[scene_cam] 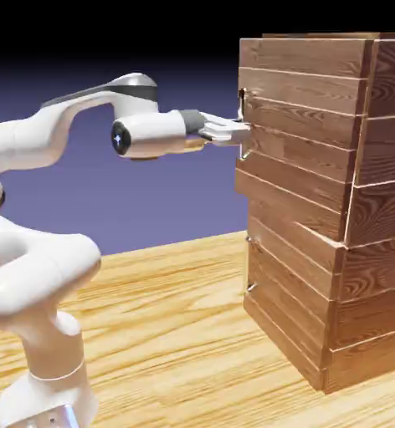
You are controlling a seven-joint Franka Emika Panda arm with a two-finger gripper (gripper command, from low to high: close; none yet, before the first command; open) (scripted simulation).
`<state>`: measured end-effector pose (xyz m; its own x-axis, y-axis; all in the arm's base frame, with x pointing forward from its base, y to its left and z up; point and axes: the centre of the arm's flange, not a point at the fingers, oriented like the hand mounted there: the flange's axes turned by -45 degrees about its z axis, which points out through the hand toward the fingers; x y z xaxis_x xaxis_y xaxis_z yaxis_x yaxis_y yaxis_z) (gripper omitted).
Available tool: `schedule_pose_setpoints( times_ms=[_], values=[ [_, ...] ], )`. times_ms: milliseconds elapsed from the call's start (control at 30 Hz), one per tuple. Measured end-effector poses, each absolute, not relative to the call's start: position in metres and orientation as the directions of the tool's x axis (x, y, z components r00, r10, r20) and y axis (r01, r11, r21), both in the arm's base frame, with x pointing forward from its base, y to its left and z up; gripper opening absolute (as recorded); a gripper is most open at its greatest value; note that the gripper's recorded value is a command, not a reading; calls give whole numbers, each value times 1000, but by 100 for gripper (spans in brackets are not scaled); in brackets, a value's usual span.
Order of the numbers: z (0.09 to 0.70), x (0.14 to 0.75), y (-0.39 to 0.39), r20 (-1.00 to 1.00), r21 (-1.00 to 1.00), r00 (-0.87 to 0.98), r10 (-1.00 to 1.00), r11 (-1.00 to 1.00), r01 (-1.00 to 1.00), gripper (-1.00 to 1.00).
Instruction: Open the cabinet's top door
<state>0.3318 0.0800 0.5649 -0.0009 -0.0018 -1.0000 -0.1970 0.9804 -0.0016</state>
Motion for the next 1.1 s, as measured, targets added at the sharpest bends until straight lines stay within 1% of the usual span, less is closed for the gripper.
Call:
schedule_pose_setpoints(
  times_ms=[200, 467, 833, 1100],
  values=[
    [565, 293, 43, -1000, -1, 0, -1, 934, -357, -100],
    [565, 258, -3, -1000, 0, 0, 0, 854, -521, -100],
    [565, 226, -73, -1000, 0, 0, 0, 704, -710, -100],
    [565, 213, -142, -1000, 0, 0, 0, 533, -846, -100]
  ],
)
